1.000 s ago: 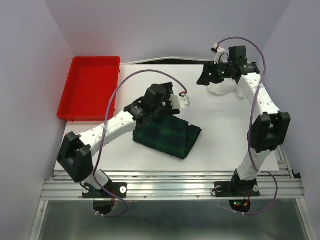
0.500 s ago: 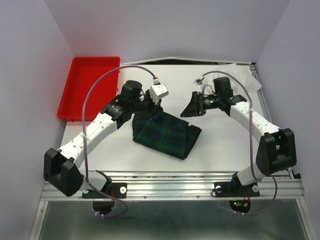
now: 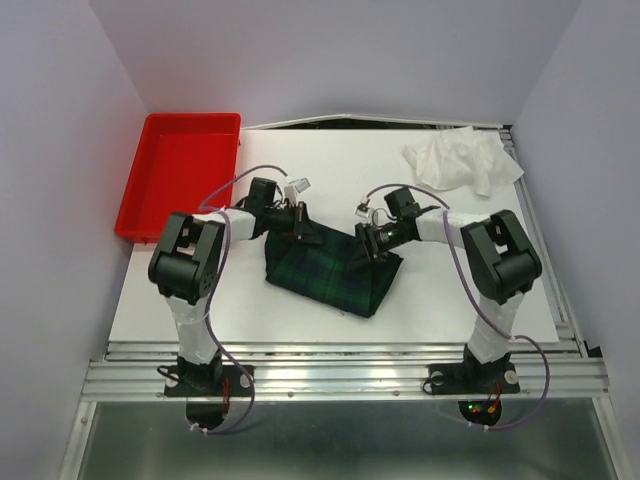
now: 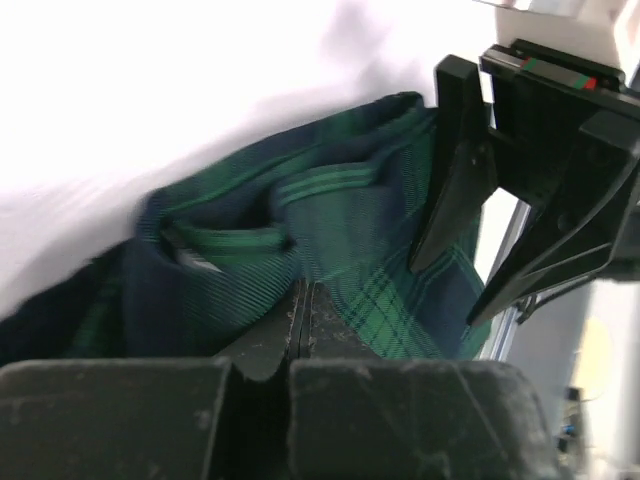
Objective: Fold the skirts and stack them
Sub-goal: Fold the skirt
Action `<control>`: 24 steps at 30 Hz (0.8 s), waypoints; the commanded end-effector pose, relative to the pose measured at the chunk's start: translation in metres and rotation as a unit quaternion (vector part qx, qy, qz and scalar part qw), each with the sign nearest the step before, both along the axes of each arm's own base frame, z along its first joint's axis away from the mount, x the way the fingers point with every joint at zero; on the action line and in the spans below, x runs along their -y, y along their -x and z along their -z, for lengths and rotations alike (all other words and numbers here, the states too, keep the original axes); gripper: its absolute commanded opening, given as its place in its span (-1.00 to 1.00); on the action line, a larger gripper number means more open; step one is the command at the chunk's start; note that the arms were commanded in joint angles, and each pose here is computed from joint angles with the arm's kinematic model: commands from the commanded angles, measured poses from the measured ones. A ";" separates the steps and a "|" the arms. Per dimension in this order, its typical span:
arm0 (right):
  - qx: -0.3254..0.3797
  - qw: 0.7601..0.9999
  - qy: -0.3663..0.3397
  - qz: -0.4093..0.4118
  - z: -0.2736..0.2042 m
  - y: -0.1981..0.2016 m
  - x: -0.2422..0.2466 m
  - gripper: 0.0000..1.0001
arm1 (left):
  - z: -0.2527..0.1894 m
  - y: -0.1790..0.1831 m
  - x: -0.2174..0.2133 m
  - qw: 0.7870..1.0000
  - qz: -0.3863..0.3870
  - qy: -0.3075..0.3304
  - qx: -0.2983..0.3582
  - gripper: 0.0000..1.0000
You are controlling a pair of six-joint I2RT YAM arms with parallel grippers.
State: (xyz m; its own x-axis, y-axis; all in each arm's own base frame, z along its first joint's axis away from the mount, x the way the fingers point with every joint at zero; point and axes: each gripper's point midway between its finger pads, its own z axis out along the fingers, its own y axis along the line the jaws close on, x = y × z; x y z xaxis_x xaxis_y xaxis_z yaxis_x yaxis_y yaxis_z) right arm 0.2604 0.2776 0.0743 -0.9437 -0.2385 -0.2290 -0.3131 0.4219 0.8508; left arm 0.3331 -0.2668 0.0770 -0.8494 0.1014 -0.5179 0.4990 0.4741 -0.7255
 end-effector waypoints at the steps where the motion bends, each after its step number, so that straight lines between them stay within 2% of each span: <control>1: 0.053 0.997 0.056 -0.005 0.026 -0.041 0.019 0.06 | 0.007 -0.029 0.003 0.999 -0.028 0.041 -0.017 -1.00; 3: 0.055 0.995 0.083 0.007 0.039 -0.067 0.031 0.04 | 0.020 -0.036 0.002 0.998 -0.037 0.037 -0.029 -1.00; 7: 0.107 0.985 0.135 -0.004 0.054 -0.107 0.050 0.02 | 0.024 -0.049 -0.001 0.997 -0.060 0.037 -0.029 -1.00; 9: 0.126 0.982 0.142 -0.005 0.050 -0.128 0.052 0.02 | 0.016 -0.057 -0.002 0.997 -0.061 0.040 -0.010 -1.00; 11: 0.132 0.980 0.147 -0.009 0.041 -0.135 0.052 0.02 | -0.014 -0.068 -0.001 0.997 -0.049 0.041 0.046 -1.00; 12: 0.138 0.980 0.141 -0.006 0.032 -0.139 0.050 0.03 | -0.026 -0.070 -0.001 0.996 -0.045 0.041 0.067 -0.95; 13: 0.159 0.979 0.128 0.001 0.008 -0.148 0.045 0.05 | -0.038 -0.069 -0.002 0.995 -0.039 0.037 0.081 -0.76; 17: 0.166 0.984 0.064 0.021 -0.063 -0.135 0.032 0.13 | -0.096 -0.058 -0.013 0.986 -0.022 0.013 0.167 -0.38; 20: 0.189 0.981 0.045 0.028 -0.094 -0.116 0.034 0.15 | -0.120 -0.037 -0.013 0.984 -0.011 0.029 0.175 -0.35; 23: 0.186 0.982 0.027 0.028 -0.105 -0.102 0.034 0.19 | -0.125 -0.008 -0.003 0.987 0.004 0.061 0.148 -0.37; 24: 0.163 0.986 0.023 0.036 -0.104 -0.094 0.034 0.20 | -0.130 -0.001 0.007 0.984 0.014 0.077 0.158 -0.37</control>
